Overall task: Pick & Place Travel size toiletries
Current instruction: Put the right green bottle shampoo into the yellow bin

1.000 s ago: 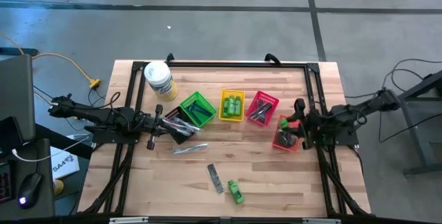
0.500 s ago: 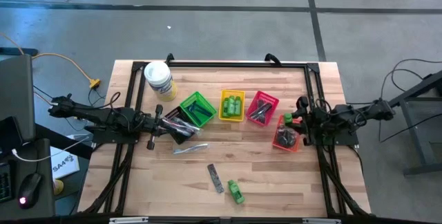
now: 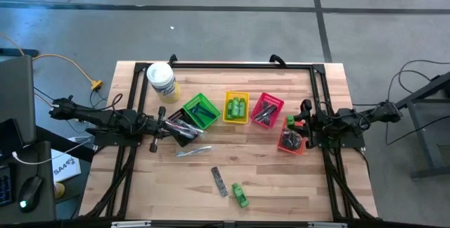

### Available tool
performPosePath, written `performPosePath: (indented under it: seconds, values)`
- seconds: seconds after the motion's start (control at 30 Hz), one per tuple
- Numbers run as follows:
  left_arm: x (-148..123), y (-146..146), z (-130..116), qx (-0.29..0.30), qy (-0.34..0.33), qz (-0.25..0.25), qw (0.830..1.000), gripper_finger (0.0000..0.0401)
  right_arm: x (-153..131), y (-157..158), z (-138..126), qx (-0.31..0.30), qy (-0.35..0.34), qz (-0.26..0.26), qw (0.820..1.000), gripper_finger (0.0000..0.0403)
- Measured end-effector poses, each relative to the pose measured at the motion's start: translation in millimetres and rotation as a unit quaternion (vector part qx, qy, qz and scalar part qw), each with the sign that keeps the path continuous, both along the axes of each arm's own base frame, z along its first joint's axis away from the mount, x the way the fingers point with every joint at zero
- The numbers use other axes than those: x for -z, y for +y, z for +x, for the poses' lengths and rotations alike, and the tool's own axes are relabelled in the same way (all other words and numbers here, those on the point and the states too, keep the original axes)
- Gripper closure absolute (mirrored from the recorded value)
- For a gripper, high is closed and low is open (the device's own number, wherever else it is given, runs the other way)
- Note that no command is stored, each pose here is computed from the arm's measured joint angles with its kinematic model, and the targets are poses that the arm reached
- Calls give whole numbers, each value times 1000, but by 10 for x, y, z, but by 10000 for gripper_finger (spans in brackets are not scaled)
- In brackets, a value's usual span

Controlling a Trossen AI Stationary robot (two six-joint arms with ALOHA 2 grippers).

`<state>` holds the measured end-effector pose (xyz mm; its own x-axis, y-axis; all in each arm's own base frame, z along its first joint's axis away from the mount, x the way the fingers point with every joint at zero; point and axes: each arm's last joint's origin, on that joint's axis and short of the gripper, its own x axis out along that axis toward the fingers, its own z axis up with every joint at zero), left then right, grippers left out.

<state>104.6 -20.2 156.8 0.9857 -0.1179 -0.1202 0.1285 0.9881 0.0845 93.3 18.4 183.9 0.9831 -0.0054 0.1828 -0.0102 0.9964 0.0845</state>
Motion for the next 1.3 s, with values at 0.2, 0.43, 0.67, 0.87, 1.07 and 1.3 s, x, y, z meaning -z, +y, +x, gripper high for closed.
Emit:
performPosePath:
  seconds: [0.2,0.43,0.67,0.87,1.07,1.3]
  values:
    - [0,0,0,0,0,0,1000,401,7,0,1,0,3,-1,1000,286]
    - [0,0,0,0,0,0,1000,401,19,1,3,0,9,-2,1000,280]
    - [-1,0,0,0,0,-1,1000,401,31,1,6,-1,15,3,1000,281]
    - [-1,0,0,0,0,-1,1000,401,44,1,8,0,21,2,1000,283]
    - [0,0,0,0,0,-1,1000,401,65,0,11,3,30,2,1000,277]
    - [-1,0,0,0,0,0,1000,401,67,0,12,3,31,4,1000,283]
